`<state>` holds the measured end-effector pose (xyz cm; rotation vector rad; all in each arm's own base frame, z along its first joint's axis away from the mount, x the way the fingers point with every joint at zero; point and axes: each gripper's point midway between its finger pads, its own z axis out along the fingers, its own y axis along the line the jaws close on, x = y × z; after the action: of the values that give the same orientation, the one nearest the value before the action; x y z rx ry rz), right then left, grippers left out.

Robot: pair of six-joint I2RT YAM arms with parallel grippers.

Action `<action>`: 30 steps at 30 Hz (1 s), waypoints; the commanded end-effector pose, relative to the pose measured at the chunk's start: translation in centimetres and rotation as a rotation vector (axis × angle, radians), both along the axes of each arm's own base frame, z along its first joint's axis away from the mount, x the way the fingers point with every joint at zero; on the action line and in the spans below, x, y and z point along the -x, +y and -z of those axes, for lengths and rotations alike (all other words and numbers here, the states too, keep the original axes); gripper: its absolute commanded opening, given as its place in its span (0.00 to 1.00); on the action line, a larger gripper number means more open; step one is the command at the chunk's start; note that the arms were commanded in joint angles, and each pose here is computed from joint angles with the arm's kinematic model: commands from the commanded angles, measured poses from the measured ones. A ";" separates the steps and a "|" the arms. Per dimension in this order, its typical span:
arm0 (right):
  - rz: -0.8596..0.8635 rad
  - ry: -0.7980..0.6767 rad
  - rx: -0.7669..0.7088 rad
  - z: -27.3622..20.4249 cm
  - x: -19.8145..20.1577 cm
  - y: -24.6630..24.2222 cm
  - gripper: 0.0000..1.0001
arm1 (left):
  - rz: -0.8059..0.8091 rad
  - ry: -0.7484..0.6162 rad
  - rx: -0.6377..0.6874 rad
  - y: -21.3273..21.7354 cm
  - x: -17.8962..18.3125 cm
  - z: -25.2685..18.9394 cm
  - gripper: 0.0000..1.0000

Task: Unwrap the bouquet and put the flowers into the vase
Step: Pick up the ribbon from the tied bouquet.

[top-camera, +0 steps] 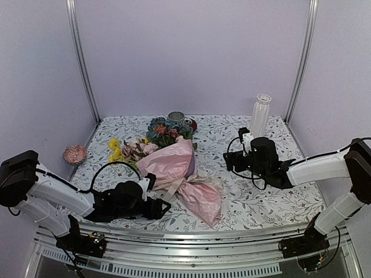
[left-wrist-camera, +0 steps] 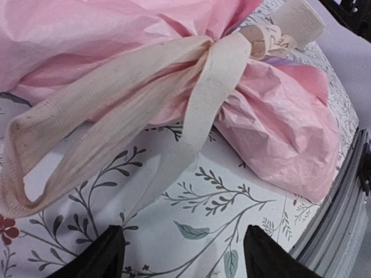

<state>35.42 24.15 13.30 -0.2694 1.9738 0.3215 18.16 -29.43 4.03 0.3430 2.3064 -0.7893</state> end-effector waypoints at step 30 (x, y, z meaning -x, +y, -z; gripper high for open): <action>0.021 -0.058 -0.021 -1.4 -0.5 -0.2 0.95 | -0.016 -0.064 -0.049 -0.3 -3.8 -0.1 0.00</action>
<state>35.80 24.10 14.16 -0.2502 1.9362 0.3199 21.78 -30.57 2.85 0.3734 2.2897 -0.7190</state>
